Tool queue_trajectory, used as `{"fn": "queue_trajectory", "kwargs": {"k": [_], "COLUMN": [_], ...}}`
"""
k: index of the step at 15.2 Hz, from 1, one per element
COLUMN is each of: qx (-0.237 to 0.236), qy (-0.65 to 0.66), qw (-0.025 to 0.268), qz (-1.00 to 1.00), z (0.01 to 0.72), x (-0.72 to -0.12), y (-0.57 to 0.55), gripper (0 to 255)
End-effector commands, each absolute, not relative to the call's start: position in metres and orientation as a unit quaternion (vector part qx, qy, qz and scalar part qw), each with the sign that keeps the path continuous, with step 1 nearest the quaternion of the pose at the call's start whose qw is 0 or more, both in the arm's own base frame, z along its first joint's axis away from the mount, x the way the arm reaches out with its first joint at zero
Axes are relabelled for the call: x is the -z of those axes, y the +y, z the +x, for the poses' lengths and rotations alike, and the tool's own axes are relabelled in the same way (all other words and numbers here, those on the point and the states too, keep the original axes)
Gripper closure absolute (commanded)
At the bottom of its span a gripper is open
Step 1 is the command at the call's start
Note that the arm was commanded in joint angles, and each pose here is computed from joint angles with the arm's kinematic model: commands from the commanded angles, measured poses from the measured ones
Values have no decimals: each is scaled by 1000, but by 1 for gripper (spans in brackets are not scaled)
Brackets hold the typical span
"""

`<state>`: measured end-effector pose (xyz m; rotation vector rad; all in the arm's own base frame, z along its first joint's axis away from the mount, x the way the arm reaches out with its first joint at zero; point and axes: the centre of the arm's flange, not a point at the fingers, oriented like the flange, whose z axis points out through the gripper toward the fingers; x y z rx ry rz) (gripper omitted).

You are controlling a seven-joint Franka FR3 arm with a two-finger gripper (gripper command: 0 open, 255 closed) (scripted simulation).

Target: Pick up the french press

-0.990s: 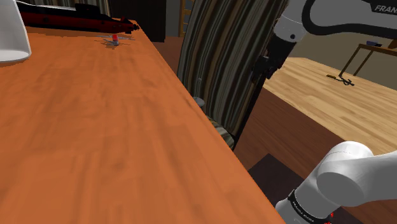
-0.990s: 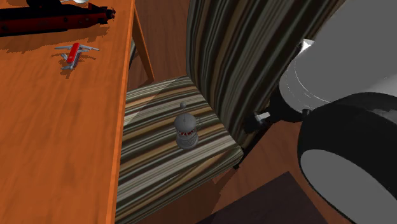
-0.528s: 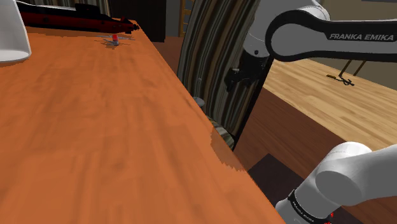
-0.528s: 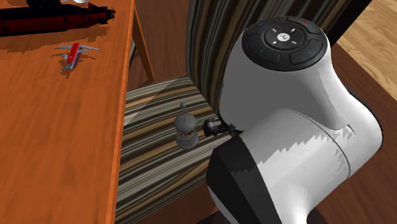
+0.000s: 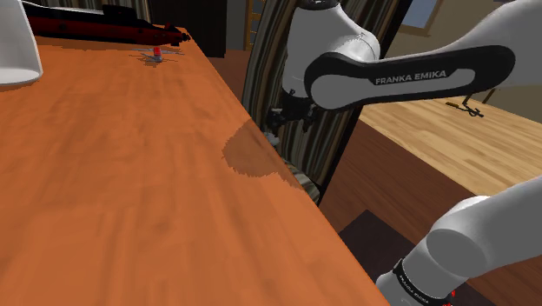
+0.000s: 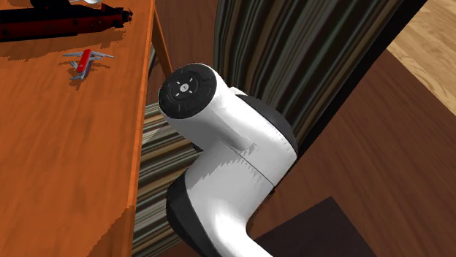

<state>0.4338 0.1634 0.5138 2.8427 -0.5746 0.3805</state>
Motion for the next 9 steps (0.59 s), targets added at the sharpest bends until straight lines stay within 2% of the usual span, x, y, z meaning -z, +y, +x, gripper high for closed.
{"fn": "queue_trajectory", "kwargs": {"k": [1, 4, 9], "qx": [-134, -139, -139], "qy": [-220, -253, -252], "qw": [117, 132, 132], "qz": [959, 948, 948], "z": [452, 481, 481], "x": [-499, -477, -451], "y": [181, 204, 204], "gripper": [0, 0, 0]}}
